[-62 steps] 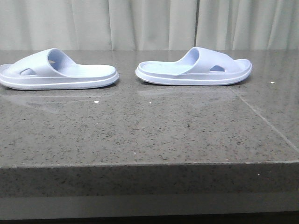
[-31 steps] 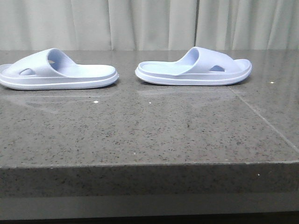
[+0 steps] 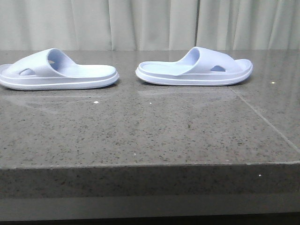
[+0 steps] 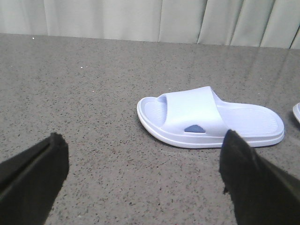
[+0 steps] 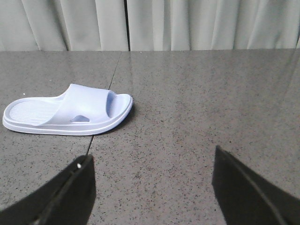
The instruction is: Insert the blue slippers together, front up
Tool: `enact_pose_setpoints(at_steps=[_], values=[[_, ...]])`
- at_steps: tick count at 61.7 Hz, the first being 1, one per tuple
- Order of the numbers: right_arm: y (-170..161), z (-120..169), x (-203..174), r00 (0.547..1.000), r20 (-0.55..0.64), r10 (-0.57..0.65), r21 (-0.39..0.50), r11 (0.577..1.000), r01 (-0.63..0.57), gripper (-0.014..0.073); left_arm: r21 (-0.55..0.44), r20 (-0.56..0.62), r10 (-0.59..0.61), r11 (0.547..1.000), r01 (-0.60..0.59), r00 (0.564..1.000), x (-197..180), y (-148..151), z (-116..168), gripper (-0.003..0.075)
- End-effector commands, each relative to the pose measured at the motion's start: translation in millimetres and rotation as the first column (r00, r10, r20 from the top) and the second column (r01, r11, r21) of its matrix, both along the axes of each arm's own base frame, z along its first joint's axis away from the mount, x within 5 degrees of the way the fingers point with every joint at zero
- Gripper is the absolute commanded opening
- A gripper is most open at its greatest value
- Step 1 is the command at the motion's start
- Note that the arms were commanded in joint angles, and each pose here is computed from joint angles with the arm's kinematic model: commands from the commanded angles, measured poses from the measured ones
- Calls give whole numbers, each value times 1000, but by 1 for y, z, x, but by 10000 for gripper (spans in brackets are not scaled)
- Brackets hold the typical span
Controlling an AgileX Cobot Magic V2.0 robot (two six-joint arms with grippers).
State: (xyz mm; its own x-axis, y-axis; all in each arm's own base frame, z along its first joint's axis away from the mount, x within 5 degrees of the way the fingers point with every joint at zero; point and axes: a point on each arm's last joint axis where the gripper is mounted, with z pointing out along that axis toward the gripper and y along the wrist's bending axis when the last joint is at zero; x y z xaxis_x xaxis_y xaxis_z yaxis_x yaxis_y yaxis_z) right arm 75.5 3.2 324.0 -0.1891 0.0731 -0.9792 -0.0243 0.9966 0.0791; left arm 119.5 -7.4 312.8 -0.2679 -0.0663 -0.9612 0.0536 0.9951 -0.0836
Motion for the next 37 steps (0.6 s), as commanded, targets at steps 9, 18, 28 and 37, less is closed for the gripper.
enact_pose_setpoints(at_steps=[9,18,28,37], values=[[1,25,31,1000,24,-1,14,1000,1,544,-140,-70,-11,990,2,998,53,-5,35,639],[1,31,37,999,41,-3,15,1000,2,544,-185,-176,63,978,-96,982,107,10,31,637],[1,30,37,999,32,-2,14,1000,2,544,-256,-341,32,958,-125,940,164,36,17,565],[1,30,37,1000,30,-2,14,1000,2,544,-387,-430,-166,922,-15,888,211,45,-7,438]])
